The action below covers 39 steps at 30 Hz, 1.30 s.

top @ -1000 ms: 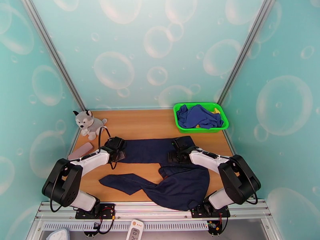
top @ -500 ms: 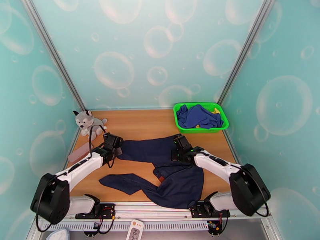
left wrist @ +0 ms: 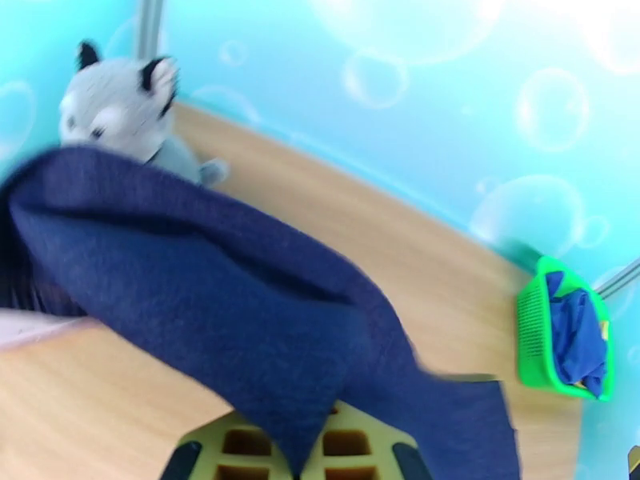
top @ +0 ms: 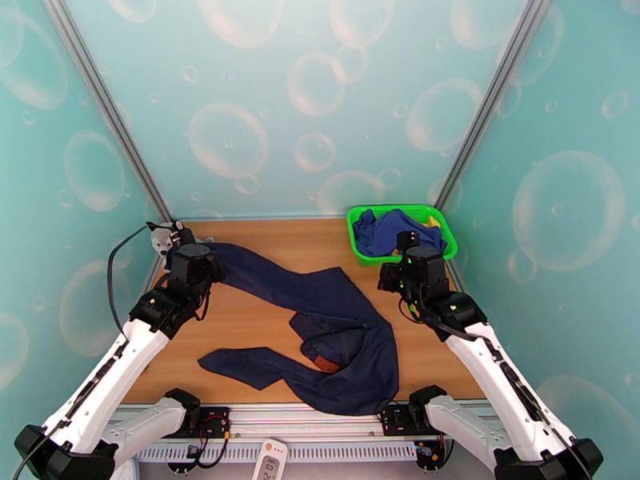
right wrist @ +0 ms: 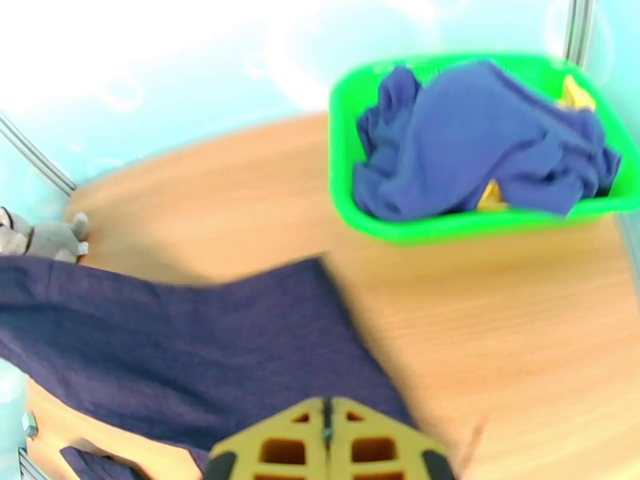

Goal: Fold and stack the trousers

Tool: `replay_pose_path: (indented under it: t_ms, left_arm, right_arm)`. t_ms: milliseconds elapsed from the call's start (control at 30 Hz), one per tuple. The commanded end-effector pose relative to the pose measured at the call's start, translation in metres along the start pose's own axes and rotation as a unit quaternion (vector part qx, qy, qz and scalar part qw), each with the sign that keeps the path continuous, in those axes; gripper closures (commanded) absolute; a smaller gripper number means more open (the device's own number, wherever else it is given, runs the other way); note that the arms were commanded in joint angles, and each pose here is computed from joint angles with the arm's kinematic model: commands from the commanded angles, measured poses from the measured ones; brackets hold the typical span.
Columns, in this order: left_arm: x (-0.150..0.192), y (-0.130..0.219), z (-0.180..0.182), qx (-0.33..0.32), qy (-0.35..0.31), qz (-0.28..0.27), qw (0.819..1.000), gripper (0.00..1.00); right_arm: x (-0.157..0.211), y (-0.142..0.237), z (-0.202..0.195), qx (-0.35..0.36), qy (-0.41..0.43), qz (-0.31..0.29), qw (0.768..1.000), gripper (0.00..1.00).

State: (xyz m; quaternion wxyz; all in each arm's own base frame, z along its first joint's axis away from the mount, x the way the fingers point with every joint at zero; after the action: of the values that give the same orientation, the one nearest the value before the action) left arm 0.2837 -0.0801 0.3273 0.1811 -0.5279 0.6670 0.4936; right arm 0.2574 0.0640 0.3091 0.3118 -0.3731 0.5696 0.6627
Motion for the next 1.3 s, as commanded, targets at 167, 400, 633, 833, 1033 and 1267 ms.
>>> replay_pose_path:
  t_ms: [167,400,633,833,1033,1267]
  left_arm:
    - [-0.055,0.055,-0.071,0.063,-0.005,-0.102,0.993,1.00]
    - [-0.065,0.084,-0.057,0.080,0.006,-0.101,0.992,1.00]
    - [-0.072,0.105,-0.049,0.114,0.029,-0.111,0.987,1.00]
    - [-0.066,0.102,-0.049,0.116,0.021,-0.098,0.988,1.00]
    - [-0.041,0.085,-0.042,0.099,0.008,-0.055,0.994,1.00]
    - [-0.002,0.064,-0.026,0.080,0.012,-0.003,0.997,1.00]
  right_arm:
    - [0.054,-0.055,-0.005,0.000,-0.025,0.134,0.991,0.01]
    - [0.104,-0.117,-0.005,-0.013,-0.033,0.180,0.983,0.01]
    - [0.128,-0.155,0.001,-0.068,-0.020,0.187,0.980,0.01]
    - [0.132,-0.160,0.022,-0.149,-0.017,0.210,0.966,0.02]
    - [0.138,-0.149,0.045,-0.198,0.002,0.212,0.957,0.01]
    - [0.168,-0.165,0.037,-0.111,0.044,0.274,0.954,0.01]
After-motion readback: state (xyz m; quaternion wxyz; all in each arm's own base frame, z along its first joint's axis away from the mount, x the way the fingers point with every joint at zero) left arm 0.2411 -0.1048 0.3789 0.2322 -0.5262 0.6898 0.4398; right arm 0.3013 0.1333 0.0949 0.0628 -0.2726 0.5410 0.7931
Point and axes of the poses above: each hand's point on the last joint's axis, 136 mm out from that joint toward the fingers, its own y axis back along the fingers, its own z axis along the line the jaws close on, x = y × z, the point moved 6 cm from there along y, back along the fingers, and after that the axes turned 11 degrees about y, right-handed, at the moved point
